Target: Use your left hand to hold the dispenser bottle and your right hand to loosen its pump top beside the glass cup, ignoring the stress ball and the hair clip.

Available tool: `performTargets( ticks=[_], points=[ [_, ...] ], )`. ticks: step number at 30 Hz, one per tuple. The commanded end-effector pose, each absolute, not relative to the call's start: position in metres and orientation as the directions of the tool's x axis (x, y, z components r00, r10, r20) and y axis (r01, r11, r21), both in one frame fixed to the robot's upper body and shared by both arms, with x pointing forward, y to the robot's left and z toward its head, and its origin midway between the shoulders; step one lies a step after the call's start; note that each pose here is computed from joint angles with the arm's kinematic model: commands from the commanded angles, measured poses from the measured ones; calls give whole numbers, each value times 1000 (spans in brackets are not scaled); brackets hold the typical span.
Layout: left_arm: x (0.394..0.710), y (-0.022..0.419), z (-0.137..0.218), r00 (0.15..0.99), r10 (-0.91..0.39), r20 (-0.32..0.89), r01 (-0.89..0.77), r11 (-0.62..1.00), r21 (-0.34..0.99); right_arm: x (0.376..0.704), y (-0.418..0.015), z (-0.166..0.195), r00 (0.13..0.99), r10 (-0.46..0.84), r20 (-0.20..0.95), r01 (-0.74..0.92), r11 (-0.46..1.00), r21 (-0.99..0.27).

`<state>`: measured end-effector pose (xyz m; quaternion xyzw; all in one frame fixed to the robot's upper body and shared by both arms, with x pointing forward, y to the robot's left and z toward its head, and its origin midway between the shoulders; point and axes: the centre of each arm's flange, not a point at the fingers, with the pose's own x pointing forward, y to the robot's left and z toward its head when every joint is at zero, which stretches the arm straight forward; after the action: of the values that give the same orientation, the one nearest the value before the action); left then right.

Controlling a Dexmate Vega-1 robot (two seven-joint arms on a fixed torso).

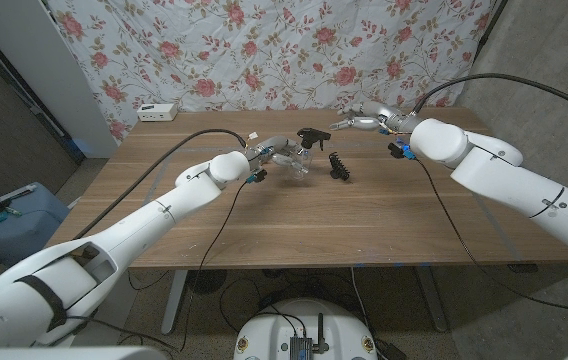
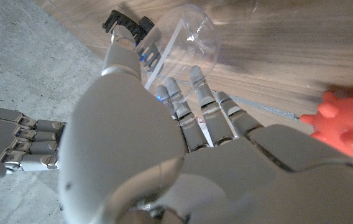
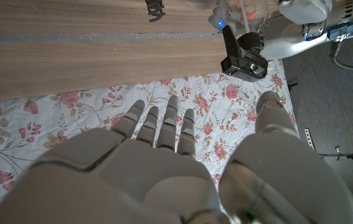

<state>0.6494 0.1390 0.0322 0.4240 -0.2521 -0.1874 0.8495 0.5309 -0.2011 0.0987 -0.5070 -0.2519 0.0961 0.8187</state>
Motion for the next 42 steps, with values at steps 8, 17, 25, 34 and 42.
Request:
performTargets(
  ticks=[8,17,25,34,42],
  points=[
    [654,133,35,801,-535,268,106,567,817,537,-182,98,877,392,277,113,393,-913],
    [655,129,34,797,-544,260,117,562,819,541,-174,96,882,388,267,119,366,-923],
    [653,127,32,793,-552,257,122,558,821,540,-172,93,884,380,274,131,362,-923],
    [653,125,30,793,-554,252,129,558,820,541,-168,90,885,376,274,136,354,-925],
    [655,123,29,792,-558,249,135,557,819,539,-160,92,894,348,283,173,315,-933]
  ],
)
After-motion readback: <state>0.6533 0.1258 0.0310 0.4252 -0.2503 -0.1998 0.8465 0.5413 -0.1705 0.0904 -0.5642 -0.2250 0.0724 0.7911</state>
